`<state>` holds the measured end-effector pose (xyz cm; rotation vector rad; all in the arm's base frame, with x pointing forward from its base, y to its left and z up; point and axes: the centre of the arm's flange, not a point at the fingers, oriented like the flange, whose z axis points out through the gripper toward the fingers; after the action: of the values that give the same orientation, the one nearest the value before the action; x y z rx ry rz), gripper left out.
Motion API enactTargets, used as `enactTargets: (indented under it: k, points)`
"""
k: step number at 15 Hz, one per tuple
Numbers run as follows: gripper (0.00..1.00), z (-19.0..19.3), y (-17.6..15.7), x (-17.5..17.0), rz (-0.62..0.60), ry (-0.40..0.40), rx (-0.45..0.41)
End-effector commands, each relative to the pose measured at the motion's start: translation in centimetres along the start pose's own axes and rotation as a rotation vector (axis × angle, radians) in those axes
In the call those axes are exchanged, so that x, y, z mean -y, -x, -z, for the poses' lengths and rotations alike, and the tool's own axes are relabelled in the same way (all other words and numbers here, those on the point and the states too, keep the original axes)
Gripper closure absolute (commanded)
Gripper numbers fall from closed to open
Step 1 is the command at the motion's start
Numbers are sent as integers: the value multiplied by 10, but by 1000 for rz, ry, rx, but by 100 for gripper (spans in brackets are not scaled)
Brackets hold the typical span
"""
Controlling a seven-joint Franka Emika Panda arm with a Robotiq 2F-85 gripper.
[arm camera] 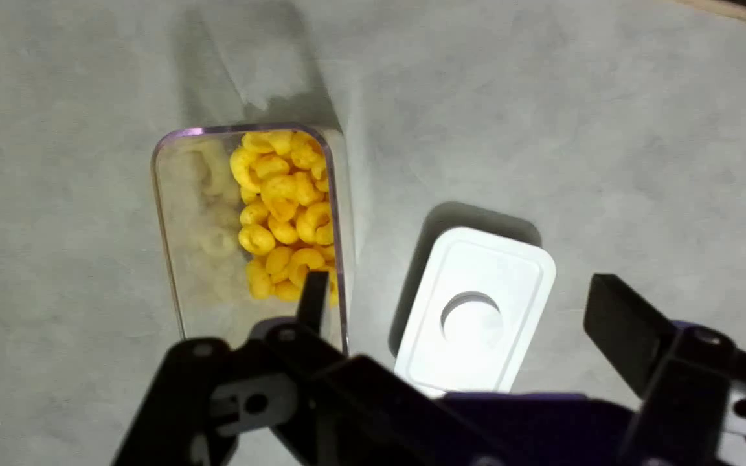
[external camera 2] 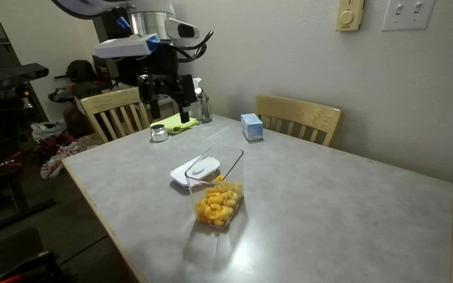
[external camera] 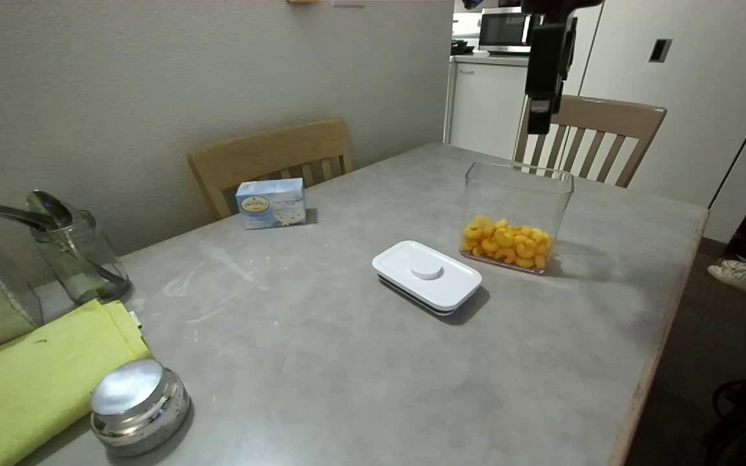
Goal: Put the white lid on the container
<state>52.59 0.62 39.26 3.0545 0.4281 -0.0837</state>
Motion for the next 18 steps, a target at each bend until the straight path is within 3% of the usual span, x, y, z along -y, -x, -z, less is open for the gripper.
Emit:
enactTargets:
  k: [1, 7, 11, 18]
  points:
    - [0, -12, -11, 13, -13, -1, -15]
    - [0, -50, -63, 52, -149, 23, -84]
    - [0, -86, -100, 68, -270, 46, -87]
    - [0, -145, -133, 55, -361, 49, -74]
